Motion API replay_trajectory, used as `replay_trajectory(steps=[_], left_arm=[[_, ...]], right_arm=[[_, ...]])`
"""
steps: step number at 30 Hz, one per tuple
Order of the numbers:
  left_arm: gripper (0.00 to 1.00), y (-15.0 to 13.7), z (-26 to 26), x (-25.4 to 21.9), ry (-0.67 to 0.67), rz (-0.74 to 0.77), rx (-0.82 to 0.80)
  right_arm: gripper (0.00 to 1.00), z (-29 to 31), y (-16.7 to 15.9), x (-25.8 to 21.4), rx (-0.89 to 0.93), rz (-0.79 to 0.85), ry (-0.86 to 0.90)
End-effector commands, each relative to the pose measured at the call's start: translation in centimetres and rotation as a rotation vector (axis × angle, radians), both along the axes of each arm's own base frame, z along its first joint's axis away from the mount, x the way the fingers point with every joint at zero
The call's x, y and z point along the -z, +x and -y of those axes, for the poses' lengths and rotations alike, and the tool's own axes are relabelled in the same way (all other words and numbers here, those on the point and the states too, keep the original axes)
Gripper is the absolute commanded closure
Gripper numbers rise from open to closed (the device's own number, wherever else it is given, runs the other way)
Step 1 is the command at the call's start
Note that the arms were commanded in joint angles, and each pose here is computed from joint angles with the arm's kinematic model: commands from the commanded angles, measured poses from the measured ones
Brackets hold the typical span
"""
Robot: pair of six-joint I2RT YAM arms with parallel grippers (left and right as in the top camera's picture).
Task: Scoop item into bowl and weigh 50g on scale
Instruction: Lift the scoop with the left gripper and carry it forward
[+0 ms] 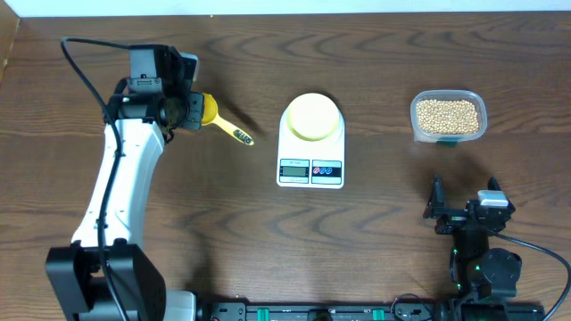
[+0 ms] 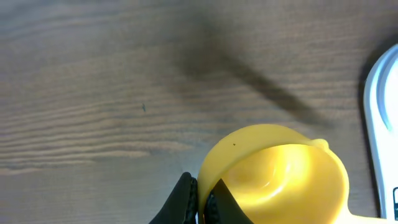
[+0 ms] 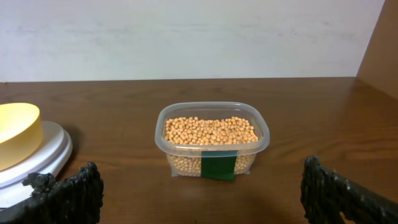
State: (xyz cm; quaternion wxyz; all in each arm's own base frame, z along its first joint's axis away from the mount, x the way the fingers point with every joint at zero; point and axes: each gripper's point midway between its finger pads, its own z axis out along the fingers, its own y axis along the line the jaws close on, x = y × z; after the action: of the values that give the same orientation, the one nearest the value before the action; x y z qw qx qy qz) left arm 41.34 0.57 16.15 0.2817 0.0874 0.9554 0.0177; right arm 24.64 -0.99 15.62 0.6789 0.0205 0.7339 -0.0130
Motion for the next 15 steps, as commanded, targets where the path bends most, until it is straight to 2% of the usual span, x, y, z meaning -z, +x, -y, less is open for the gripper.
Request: replay_trajectory(steps=[1, 6, 15], left_arm=[[0.92, 0.3, 0.1, -0.8, -0.002, 0.032, 0.011], [0.92, 1.1, 0.4, -1.4, -0.023, 0.074, 0.008], [0.92, 2.5, 3.9, -3.2, -0.202, 0.165, 0.116]], right_arm=[[0.01, -0.2, 0.0, -0.1, -0.008, 0.004, -0.008], [0.01, -0.2, 0.0, -0.1, -0.008, 0.004, -0.008], [0.01, -0.2, 0.0, -0.1, -0.008, 0.004, -0.008]])
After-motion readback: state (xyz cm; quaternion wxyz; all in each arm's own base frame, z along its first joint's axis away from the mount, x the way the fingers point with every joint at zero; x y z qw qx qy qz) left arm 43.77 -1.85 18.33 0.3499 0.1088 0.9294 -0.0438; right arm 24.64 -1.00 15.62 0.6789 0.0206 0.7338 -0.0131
